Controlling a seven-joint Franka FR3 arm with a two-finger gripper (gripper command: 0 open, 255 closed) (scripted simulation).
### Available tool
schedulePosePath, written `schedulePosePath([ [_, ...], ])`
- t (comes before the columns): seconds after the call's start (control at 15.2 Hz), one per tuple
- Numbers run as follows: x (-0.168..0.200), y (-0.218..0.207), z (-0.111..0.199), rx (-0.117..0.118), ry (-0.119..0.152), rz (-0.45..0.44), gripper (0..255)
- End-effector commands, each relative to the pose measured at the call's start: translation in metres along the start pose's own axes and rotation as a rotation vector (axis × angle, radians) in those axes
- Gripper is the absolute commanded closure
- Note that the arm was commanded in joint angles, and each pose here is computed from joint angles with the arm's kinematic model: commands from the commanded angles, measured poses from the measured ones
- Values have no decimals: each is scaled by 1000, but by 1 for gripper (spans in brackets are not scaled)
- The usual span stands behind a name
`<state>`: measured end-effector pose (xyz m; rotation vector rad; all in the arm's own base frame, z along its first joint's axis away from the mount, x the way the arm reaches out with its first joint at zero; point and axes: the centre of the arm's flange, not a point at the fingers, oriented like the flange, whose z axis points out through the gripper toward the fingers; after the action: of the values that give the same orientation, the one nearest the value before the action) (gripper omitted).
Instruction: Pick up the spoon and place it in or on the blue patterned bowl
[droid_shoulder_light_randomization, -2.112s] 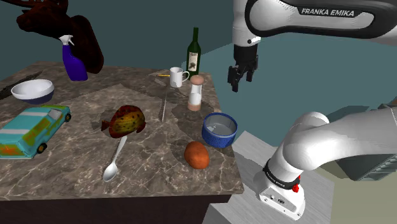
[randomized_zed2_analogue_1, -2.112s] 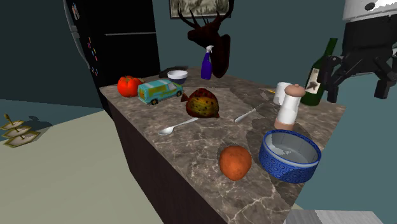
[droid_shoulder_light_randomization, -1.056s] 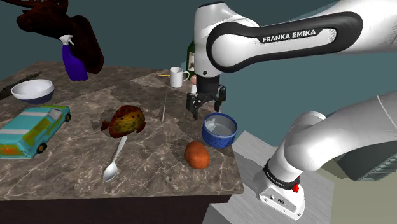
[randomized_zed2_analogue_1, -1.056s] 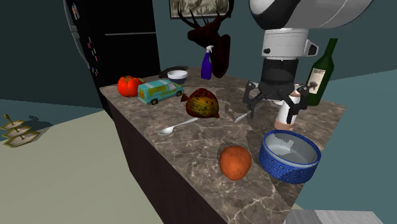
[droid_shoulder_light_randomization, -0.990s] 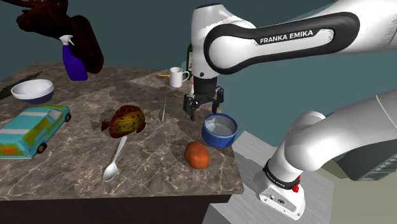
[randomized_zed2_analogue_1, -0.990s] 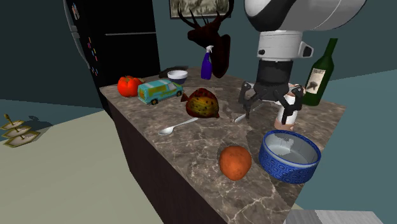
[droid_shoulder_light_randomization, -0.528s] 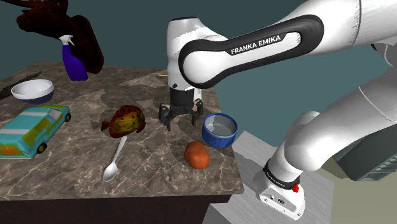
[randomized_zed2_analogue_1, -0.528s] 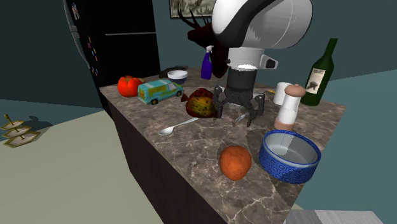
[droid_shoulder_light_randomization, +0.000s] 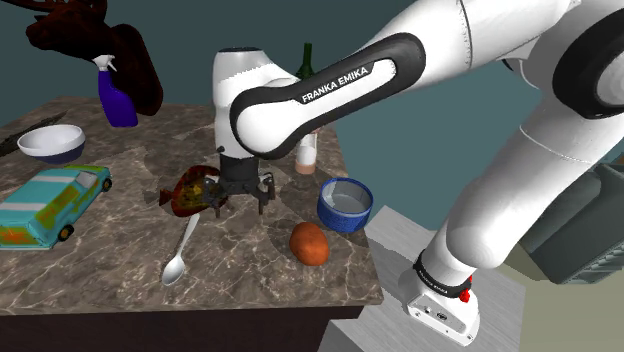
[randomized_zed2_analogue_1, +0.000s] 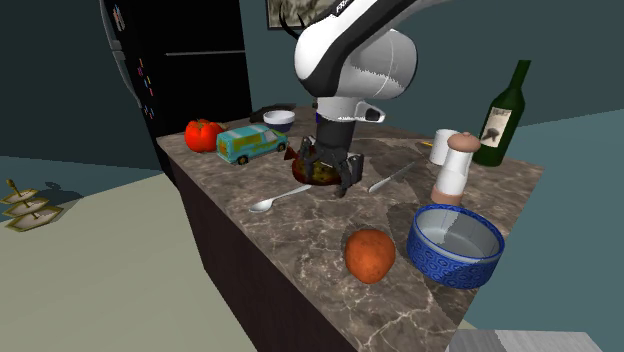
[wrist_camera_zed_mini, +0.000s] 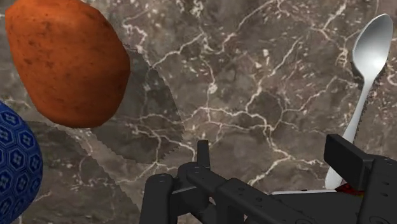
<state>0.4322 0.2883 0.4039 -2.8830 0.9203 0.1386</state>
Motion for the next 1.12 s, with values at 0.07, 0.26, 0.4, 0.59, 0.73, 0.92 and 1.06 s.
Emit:
schedulePosePath([
  [0.07, 1, -32, 14, 33, -1, 52, 0],
  [0.26, 6, -65, 26, 64, -3, 100, 0],
  [0.4, 11, -86, 34, 84, -3, 133, 0],
  [0.59, 15, -104, 44, 100, -4, 158, 0],
  [0.73, 15, -105, 55, 100, -4, 158, 0],
  [0.92, 15, -106, 71, 100, -4, 158, 0],
  [1.06, 15, -107, 79, 100, -4, 158, 0],
])
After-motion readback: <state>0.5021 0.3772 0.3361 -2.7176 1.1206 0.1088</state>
